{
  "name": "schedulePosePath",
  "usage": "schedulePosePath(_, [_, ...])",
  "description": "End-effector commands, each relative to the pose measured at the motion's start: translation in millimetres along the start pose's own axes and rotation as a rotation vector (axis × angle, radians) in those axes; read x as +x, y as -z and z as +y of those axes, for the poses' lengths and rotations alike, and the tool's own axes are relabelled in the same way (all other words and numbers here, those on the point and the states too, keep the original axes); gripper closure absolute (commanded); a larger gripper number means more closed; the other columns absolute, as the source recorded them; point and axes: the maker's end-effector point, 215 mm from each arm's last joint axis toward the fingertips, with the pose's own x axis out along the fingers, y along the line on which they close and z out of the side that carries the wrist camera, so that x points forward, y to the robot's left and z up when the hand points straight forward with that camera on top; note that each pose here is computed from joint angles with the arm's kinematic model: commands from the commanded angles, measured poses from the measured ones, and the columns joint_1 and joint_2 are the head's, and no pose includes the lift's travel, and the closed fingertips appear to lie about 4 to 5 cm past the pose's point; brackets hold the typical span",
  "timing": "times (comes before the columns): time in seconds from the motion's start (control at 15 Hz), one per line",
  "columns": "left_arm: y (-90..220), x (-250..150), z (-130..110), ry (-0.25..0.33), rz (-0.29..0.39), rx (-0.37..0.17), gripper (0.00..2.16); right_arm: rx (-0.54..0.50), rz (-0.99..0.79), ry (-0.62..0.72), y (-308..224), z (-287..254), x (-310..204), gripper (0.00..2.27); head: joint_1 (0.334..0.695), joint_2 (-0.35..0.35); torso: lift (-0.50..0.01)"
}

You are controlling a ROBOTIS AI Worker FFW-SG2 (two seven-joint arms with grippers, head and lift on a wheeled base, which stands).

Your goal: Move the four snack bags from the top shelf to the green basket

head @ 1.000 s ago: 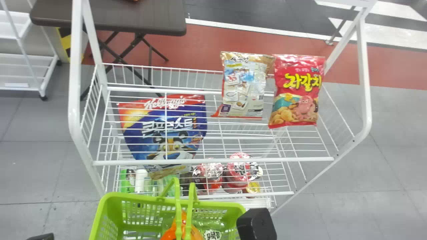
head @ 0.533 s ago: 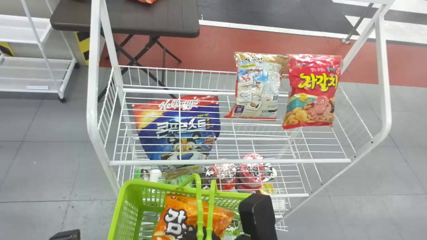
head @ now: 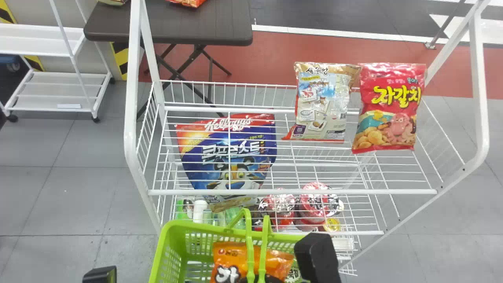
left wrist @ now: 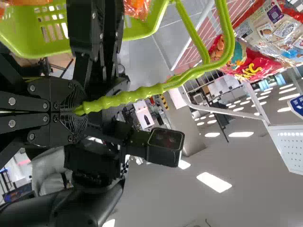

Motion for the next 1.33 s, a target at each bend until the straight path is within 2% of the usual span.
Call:
schedulePosePath(0.0, [0,0,2,-0.006,0.001,0.001,1.22,0.009,0.009,0.025,-3,-12,-13,0.06,0.695,-0.148,0.0])
schedulePosePath(0.13, [-1,1,3,-0.007,-0.001,0.001,1.22,0.009,-0.019,0.067,-13,-33,-21,0.07,0.695,-0.184,0.0])
schedulePosePath(0.2, [-1,1,4,-0.01,-0.002,0.0,1.22,0.013,-0.042,0.088,-20,-44,-25,0.07,0.695,-0.225,0.0])
schedulePosePath(0.33, [-2,1,6,-0.012,-0.002,0.0,1.22,-0.001,-0.144,0.141,-54,-69,-37,0.06,0.695,-0.263,0.0])
schedulePosePath(0.6, [-2,2,8,-0.014,0.004,-0.004,1.22,-0.046,-0.444,0.333,-153,-141,-55,0.06,0.695,-0.319,0.0])
schedulePosePath(0.8, [-2,3,12,-0.011,0.009,-0.008,1.22,-0.04,-0.577,0.448,-209,-202,-52,0.07,0.695,-0.328,0.0])
schedulePosePath(1.0, [-3,4,15,-0.004,0.009,-0.014,1.22,-0.107,-0.628,0.595,-249,-255,-37,0.08,0.695,-0.35,0.0])
schedulePosePath(1.27, [-4,3,17,-0.003,0.012,-0.019,1.22,-0.098,-0.639,0.621,-279,-279,-17,0.08,0.695,-0.329,0.0])
